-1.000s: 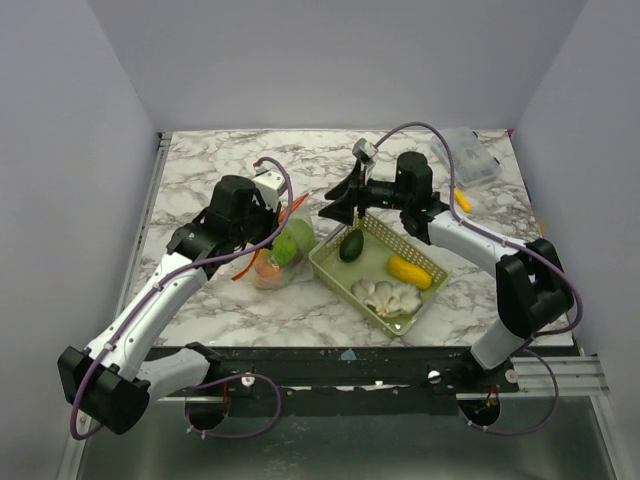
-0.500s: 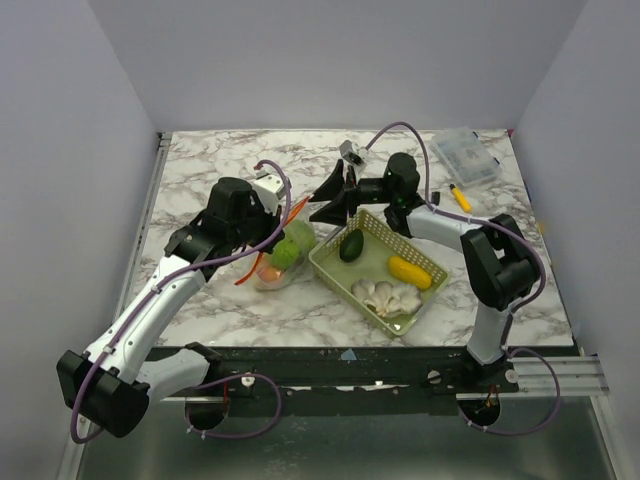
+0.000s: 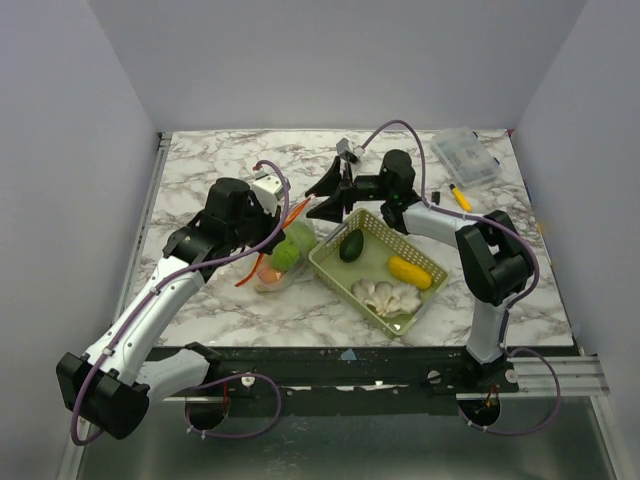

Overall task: Place the food in the zip-top bag and seal the zipper
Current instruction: Zip the zipper food storage bag at the center of the board.

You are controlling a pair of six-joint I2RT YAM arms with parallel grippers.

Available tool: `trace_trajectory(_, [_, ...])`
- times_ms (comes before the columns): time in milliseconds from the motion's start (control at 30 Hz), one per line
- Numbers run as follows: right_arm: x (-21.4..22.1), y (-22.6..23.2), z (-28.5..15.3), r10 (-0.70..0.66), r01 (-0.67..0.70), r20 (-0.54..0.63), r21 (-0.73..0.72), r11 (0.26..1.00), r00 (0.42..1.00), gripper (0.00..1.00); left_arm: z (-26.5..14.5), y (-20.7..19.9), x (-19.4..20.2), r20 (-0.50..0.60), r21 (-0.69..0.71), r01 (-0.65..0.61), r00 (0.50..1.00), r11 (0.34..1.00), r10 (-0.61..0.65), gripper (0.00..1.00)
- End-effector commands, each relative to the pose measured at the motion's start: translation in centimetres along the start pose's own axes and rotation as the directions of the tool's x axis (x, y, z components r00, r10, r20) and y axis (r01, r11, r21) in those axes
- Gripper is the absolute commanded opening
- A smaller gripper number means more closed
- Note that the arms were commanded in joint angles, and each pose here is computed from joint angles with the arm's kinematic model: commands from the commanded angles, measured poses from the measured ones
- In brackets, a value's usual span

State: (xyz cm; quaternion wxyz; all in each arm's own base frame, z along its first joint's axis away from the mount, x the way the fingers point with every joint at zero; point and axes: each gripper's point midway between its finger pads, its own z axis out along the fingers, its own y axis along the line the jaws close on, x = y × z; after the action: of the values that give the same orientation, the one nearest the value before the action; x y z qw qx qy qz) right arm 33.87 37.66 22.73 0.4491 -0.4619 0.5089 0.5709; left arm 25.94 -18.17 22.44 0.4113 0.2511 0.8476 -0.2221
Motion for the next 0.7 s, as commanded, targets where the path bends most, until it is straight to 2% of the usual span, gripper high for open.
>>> trace_trajectory(0, [-0.2,-1.8,0.0,-0.045,0.046,-0.01,0.047,0.998,0.999,0.68,-0.5,-0.6,-0.7,0.037,0.038,-0.016,0.999,0.999,0.014,0.0])
trace_trajectory(200, [-0.5,0.5,0.9,-0.031,0.032,0.006,-0.076,0.997,0.999,0.67,-0.2,-0.8,-0.6,0.03,0.057,-0.008,1.0,0.998,0.006,0.0])
trace_trajectory(333, [-0.6,2.2,1.1,-0.021,0.027,0.034,-0.16,0.987,0.999,0.59,-0.1,-0.9,-0.8,0.027,0.064,0.0,1.0,0.998,-0.001,0.0])
trace_trajectory(467, [0.0,3.1,0.9,0.012,0.0,0.056,-0.214,0.977,0.998,0.47,-0.2,-0.9,-0.9,0.029,0.068,0.008,1.0,0.998,-0.01,0.0])
trace_trajectory(667, [-0.2,4.2,0.6,0.046,-0.021,0.094,-0.259,0.966,0.995,0.18,-0.3,-1.1,-0.8,0.034,0.078,0.035,0.999,0.996,-0.037,0.0])
